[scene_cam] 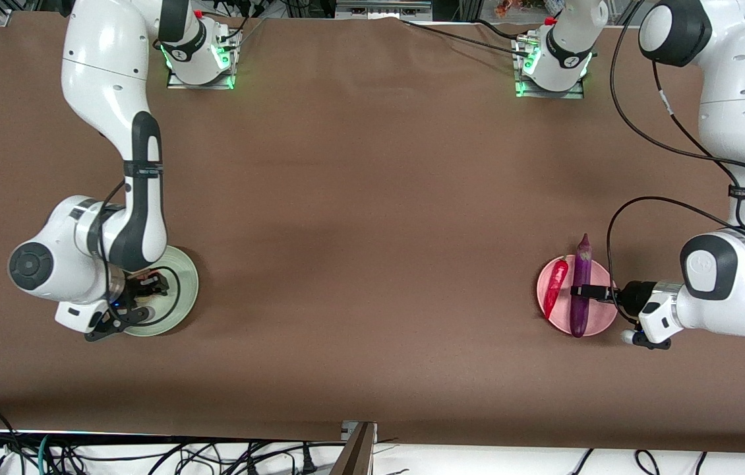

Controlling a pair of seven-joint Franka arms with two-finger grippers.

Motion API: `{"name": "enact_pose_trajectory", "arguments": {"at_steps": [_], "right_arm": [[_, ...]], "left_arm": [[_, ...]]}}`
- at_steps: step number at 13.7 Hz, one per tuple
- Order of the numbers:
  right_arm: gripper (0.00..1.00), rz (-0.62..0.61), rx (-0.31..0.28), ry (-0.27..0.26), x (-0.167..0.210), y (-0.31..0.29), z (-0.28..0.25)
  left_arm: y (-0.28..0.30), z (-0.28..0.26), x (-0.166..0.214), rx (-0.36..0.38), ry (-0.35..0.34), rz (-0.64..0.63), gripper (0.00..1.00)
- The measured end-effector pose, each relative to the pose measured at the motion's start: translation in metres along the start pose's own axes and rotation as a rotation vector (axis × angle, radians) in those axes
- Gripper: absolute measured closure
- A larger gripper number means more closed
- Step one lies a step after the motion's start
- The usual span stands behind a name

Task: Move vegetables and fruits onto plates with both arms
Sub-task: 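Release the eggplant on the pink plate while the right gripper lifts the peach, then lower the peach onto the green plate while the left gripper withdraws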

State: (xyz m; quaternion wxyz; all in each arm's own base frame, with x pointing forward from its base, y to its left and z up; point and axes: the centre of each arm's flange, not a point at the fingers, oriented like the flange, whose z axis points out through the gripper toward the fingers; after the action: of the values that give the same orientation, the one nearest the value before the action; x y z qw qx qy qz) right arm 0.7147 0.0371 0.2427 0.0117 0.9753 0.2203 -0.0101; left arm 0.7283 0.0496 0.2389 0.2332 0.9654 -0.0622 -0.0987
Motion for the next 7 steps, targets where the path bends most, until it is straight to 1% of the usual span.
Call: {"name": "enact_pose_trajectory", "arguments": {"at_steps": [2, 3, 4, 5, 7], "right_arm": [[0.29, 0.010, -0.003, 0.011, 0.006, -0.010, 0.004], [0.29, 0.008, -0.005, 0.015, 0.007, -0.012, 0.006], [0.29, 0.007, -0.007, 0.019, 0.008, -0.014, 0.007], [0.29, 0.007, -0.009, 0.018, 0.008, -0.014, 0.010], [0.29, 0.009, -0.016, 0.014, 0.007, -0.012, 0.017]], "left_arm": [[0.034, -0.052, -0.006, 0.042, 0.007, 0.042, 0.00], [0.061, -0.085, -0.014, 0.070, 0.004, 0.047, 0.00], [0.096, -0.120, -0.027, 0.132, -0.001, 0.041, 0.00], [0.136, -0.152, -0.044, 0.214, -0.001, 0.027, 0.00], [0.215, -0.195, -0.084, 0.368, -0.020, -0.010, 0.00]]}}
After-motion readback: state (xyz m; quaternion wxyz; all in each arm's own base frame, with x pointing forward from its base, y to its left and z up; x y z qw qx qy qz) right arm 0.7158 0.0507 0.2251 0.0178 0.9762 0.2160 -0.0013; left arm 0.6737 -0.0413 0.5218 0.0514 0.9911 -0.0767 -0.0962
